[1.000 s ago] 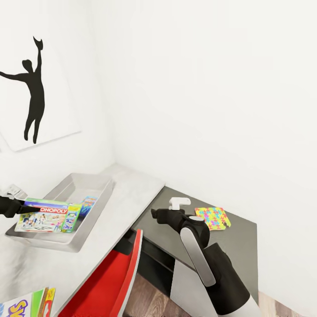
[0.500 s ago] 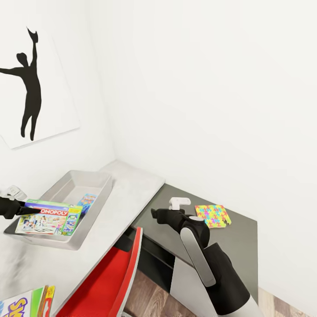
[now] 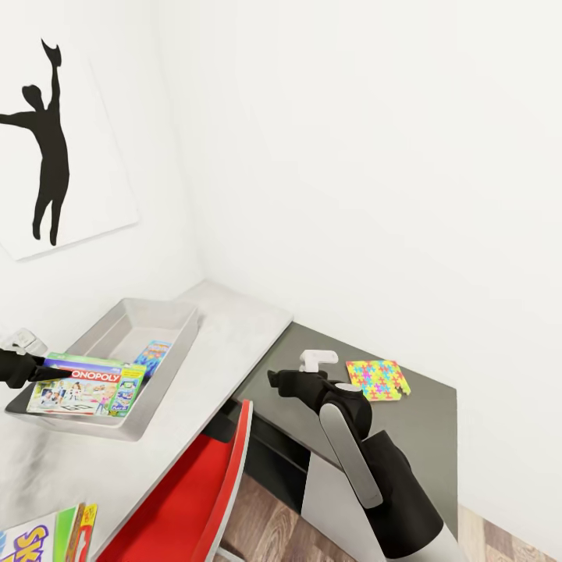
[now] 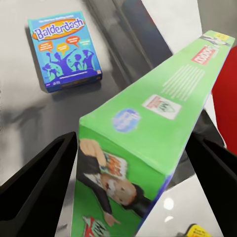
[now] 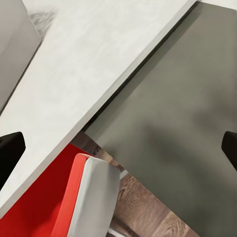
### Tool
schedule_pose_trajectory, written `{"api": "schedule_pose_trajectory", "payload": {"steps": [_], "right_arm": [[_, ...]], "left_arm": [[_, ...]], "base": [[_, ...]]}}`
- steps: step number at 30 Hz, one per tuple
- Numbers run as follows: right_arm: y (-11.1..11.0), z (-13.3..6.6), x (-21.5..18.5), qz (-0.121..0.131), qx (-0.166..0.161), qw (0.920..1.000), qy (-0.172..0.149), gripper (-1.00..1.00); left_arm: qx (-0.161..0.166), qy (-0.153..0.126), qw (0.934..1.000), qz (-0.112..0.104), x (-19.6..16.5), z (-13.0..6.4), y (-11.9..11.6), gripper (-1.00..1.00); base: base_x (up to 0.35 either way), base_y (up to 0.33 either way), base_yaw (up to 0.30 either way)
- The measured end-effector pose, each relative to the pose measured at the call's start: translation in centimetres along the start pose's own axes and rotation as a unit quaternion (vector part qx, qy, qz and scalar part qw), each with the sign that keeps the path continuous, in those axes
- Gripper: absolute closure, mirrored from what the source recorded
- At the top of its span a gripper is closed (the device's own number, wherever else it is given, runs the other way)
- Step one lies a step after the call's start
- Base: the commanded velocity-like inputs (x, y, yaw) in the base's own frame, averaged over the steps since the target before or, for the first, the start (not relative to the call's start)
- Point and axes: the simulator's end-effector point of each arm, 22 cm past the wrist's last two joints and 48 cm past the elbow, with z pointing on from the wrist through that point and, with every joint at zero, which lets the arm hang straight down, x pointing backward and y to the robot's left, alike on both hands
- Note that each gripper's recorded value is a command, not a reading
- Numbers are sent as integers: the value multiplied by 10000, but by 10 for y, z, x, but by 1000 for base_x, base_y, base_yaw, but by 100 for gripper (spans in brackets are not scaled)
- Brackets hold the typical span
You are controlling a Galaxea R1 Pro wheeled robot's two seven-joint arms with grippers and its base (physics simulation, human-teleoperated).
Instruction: Put all the toys in the child's room - the three board games (two on the bed and one on the table), the two jigsaw puzzles on the table, and the tennis ball on the table - inside the toy box on the table in the child's room.
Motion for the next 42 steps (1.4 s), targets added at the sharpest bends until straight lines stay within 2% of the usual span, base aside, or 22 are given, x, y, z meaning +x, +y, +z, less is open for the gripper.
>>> {"api": "schedule_pose_trajectory", "payload": {"steps": [42], "right_arm": [[-2,4,8,77,-11,10000,15,-100]], "left_arm": [[-16,38,10000,21,3,6,2,100]], "base": [[0,0,0]]}}
